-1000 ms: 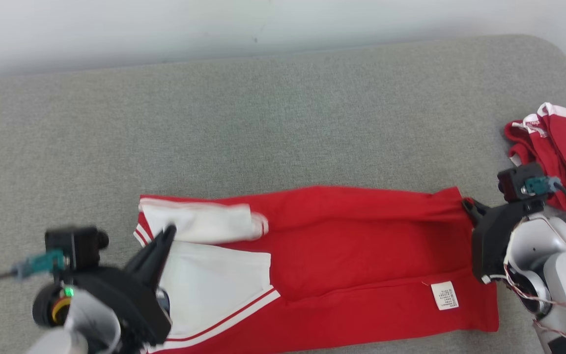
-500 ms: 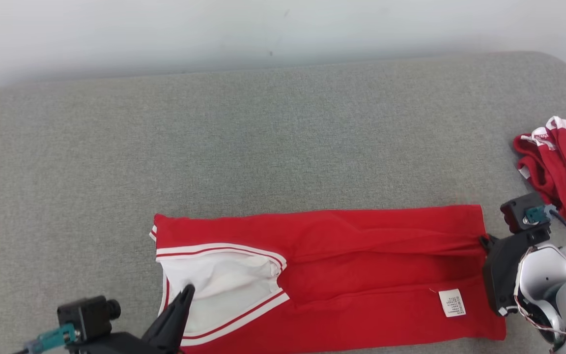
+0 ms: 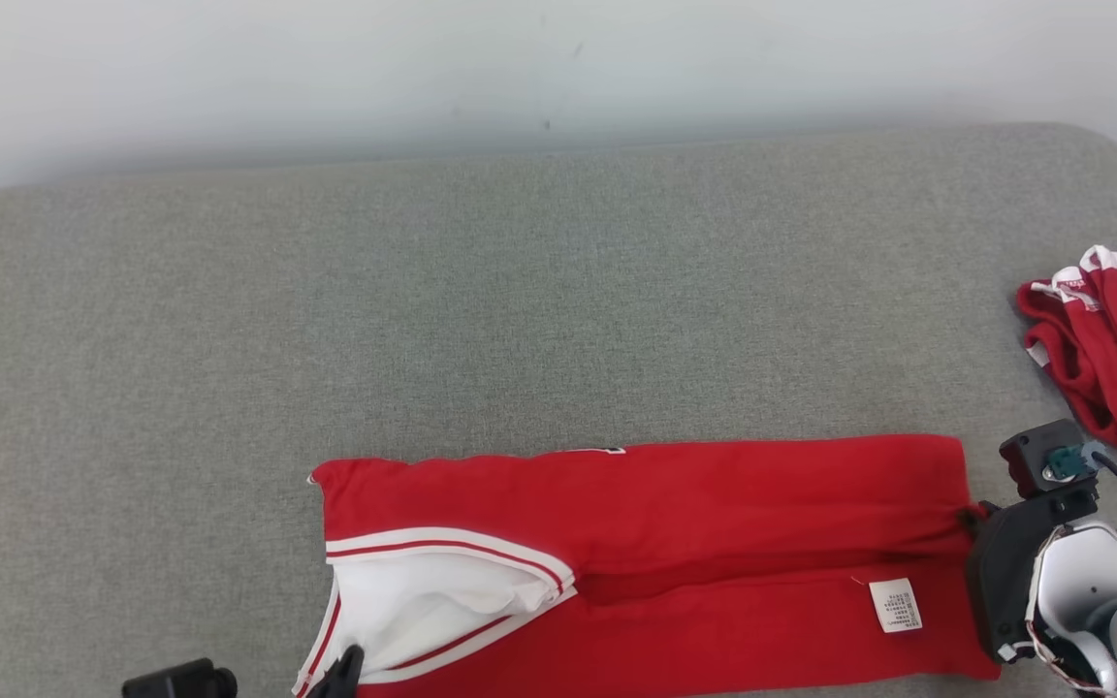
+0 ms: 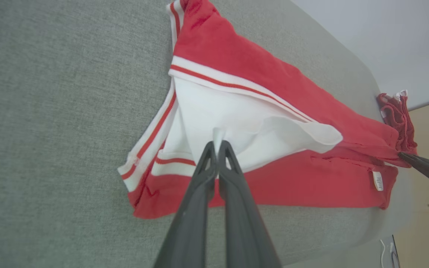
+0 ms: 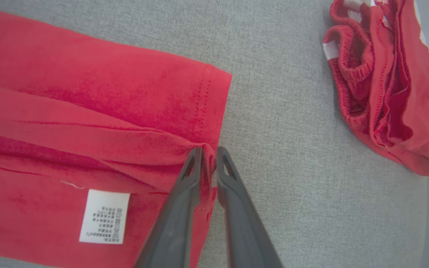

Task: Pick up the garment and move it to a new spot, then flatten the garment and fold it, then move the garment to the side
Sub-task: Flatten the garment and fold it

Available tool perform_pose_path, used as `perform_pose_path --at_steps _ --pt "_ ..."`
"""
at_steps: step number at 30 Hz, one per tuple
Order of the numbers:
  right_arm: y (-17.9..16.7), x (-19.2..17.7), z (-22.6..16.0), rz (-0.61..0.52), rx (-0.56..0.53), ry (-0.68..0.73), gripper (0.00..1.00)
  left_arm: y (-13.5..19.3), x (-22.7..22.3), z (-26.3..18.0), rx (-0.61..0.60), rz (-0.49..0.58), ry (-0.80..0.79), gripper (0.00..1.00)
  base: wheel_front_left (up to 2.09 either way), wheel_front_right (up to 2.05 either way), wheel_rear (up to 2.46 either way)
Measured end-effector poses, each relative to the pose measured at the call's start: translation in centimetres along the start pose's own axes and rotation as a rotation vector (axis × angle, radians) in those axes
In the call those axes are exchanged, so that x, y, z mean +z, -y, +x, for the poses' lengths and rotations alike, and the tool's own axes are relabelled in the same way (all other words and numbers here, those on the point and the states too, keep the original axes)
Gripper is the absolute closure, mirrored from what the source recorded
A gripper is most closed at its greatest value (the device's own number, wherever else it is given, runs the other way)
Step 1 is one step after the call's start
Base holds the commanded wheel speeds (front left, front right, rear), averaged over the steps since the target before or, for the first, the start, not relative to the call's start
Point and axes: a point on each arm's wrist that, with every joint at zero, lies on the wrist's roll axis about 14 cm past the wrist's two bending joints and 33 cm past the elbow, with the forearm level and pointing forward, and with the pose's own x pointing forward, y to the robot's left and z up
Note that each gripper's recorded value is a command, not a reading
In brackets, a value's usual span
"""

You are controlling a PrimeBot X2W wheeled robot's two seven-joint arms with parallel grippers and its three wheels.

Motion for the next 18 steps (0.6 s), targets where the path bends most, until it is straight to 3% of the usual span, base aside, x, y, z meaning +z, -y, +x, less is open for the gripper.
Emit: perform_pose_path --at_steps 1,9,18 --pt "-0.2 0.1 -0.1 0.014 0.003 0.008 0.00 -0.4 -0.2 0.1 0.012 0.020 0.001 0.00 0.00 0.00 0.00" --pt "-0.8 0.5 -1.3 0.103 -0.003 0.072 0.00 -1.0 0.4 0.7 0.048 0.092 0.093 0.00 0.00 0.00 0.00" --pt "-0.6 1.3 -3.3 0.386 -0.029 0.256 0.00 -0.5 6.0 0.2 0.077 0.239 0.412 0.00 0.00 0.00 0.00"
